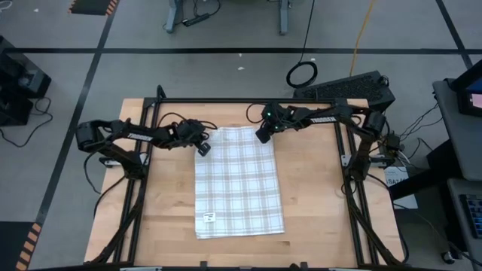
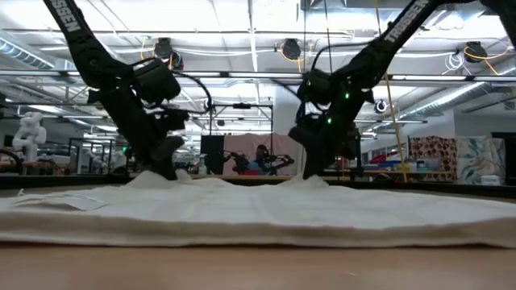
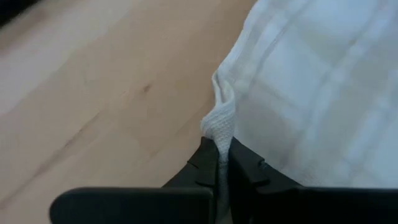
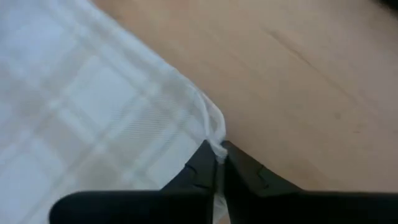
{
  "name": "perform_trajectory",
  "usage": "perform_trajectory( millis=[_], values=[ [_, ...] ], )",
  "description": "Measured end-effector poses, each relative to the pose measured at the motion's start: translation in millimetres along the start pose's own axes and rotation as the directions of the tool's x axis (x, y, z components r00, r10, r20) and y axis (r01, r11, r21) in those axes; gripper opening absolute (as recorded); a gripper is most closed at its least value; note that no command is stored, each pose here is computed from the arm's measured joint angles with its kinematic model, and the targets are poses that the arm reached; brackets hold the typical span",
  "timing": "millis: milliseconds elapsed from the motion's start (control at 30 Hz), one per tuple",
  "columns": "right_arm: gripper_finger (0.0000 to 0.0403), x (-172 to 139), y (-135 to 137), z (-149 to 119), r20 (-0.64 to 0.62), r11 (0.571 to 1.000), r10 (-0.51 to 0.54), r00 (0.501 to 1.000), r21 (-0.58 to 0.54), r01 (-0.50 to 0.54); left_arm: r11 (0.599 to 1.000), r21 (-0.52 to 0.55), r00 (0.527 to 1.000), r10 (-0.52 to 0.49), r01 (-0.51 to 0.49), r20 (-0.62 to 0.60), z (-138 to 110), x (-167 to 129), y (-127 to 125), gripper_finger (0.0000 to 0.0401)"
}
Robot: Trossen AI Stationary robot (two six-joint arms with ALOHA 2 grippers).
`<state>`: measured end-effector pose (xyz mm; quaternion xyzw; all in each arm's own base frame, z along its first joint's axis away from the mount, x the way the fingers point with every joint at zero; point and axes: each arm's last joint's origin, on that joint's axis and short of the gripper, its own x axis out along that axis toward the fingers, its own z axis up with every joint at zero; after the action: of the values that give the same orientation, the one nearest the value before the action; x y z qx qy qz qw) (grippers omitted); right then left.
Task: Roll towel
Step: Fold the brown checkered towel
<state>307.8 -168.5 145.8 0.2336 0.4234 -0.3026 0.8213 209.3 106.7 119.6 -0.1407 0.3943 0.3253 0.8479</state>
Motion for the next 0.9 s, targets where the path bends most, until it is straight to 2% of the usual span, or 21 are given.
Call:
perform_trajectory(
  millis=[200,433,600,700,800,900],
  values=[
    [0.0004,-34,21,0,0.024,0.990,0.030,0.999,-0.138,-0.026,0.996,0.053,0.992,-0.074,0.069,0.099,10,-25,-12,0.0015],
    [0.0002,-72,45,-15,0.041,0.950,-0.090,0.995,-0.295,0.098,0.975,0.159,0.969,-0.181,0.155,0.167,10,-66,-28,0.0015],
    [0.0001,-82,69,-34,0.024,0.931,-0.066,0.998,-0.358,0.070,0.938,0.280,0.954,-0.253,0.202,0.159,2,-87,-42,0.0015],
    [0.0001,-83,82,-50,0.046,0.915,-0.097,0.994,-0.390,0.107,0.904,0.358,0.946,-0.296,0.234,0.130,-6,-93,-52,0.0015],
    [0.0001,-82,92,-71,0.059,0.898,-0.140,0.988,-0.414,0.152,0.884,0.412,0.958,-0.276,0.220,0.080,-16,-94,-60,0.0015],
    [0.0001,-83,101,-86,0.090,0.886,-0.152,0.984,-0.429,0.176,0.886,0.439,0.981,-0.188,0.149,0.047,-26,-96,-61,0.0015]
  ],
)
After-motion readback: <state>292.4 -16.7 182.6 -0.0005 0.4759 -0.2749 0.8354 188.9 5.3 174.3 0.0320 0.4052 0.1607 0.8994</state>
